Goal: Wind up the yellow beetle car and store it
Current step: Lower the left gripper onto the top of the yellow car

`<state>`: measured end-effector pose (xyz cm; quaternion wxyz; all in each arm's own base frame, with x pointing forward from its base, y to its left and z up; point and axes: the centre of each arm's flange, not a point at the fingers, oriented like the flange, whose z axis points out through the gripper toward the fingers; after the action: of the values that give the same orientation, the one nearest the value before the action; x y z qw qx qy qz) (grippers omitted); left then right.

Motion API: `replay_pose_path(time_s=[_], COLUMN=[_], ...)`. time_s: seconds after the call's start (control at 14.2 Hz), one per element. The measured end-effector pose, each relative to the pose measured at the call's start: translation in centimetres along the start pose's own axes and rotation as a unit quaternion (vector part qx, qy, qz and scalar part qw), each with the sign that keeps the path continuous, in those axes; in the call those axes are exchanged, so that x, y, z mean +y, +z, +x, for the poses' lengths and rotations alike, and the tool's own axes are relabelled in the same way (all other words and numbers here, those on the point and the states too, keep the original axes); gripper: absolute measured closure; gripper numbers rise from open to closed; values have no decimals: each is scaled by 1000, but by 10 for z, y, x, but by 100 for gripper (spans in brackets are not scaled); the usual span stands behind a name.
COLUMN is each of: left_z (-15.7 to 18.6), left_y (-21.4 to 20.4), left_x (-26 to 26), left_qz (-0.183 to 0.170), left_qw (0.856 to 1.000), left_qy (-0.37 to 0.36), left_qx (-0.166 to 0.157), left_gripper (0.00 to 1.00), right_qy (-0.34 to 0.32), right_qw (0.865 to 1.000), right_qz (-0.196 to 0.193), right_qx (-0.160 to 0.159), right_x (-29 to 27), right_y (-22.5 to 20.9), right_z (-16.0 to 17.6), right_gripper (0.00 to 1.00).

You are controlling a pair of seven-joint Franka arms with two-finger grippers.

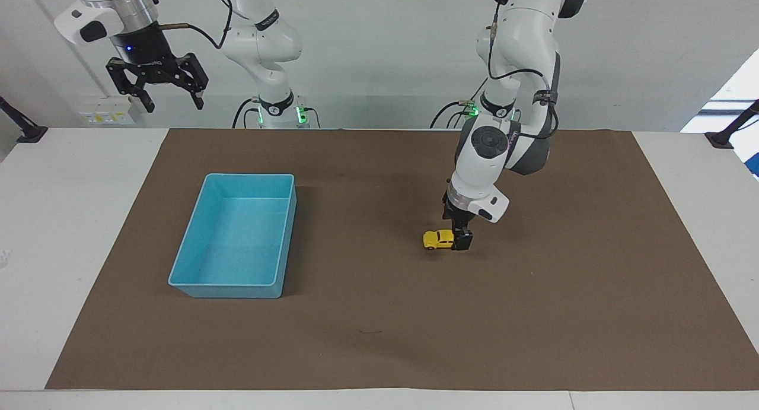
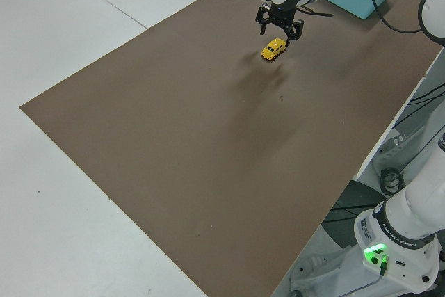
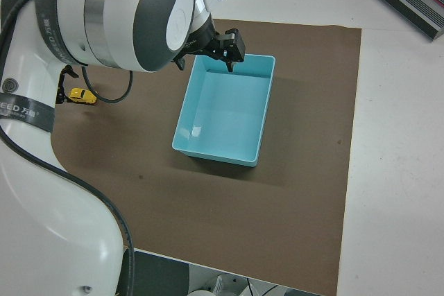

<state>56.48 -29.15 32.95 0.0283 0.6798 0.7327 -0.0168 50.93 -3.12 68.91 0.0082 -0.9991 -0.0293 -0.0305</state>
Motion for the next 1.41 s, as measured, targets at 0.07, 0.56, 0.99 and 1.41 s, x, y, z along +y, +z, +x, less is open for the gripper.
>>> replay_pose_path(time_s=[0.07,0.56,0.99,1.41], left_z=[-1,-4,-4,-5], left_y=[3,18,20,20], left_x=[0,1,1,0], left_qz=[-1,-3,-3,-3], left_qw=[1000,1000,1000,1000], left_qy=[0,-17,-17,21], left_qx=[-1,-3,-2,-2], left_gripper=[0,1,49,55], right_qy=[0,0,0,0], right_qw=[1000,1000,1000,1000], right_qz=[0,0,0,0], right_qx=[0,0,0,0], right_x=[0,0,0,0], right_y=[0,0,0,0], right_z=[0,0,0,0], right_gripper=[0,0,0,0])
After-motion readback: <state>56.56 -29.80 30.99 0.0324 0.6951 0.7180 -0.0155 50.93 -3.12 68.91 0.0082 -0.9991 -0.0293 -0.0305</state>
